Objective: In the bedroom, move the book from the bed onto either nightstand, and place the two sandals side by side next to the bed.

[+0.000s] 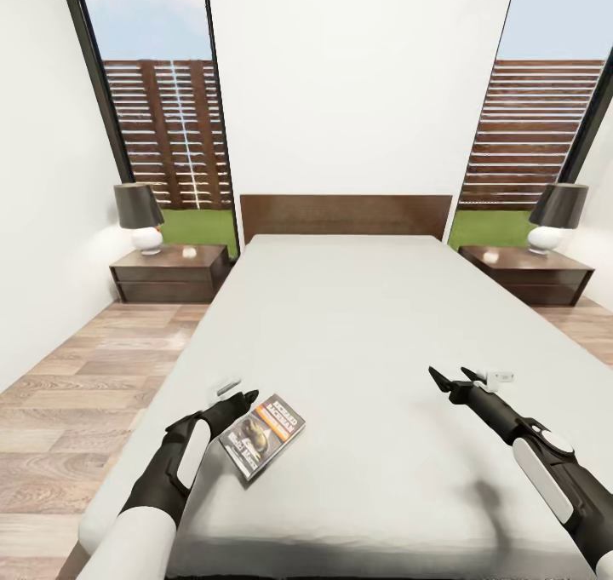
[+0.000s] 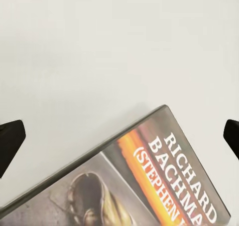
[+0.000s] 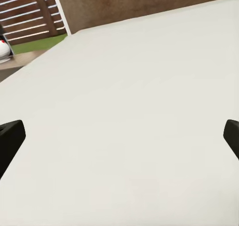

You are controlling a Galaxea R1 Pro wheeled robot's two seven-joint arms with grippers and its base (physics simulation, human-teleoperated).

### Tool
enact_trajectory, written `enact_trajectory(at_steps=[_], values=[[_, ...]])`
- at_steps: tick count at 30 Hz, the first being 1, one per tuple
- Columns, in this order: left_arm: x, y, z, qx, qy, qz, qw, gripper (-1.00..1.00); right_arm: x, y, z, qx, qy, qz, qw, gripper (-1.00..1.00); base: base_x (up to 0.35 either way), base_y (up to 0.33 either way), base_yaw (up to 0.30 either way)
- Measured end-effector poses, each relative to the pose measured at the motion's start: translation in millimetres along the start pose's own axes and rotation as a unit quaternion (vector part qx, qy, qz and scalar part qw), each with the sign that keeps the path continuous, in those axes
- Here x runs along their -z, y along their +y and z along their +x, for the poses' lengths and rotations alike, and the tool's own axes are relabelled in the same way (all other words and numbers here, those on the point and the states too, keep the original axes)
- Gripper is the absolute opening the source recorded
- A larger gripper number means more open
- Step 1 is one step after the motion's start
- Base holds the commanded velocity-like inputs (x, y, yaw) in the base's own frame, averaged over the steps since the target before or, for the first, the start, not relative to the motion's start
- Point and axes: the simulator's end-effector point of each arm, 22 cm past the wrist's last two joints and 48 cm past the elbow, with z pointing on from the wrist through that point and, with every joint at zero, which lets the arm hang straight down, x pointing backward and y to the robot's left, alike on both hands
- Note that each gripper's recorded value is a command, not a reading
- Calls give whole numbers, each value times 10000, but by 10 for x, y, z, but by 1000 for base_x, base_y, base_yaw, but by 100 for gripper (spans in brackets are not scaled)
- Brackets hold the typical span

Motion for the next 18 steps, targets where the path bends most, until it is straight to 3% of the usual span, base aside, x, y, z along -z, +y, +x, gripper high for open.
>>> enact_trajectory(at_steps=[18], values=[[-34, 47, 65, -1, -1, 1, 10000, 100, 7, -17, 85, 2, -1, 0, 10000, 100, 0, 0, 0]])
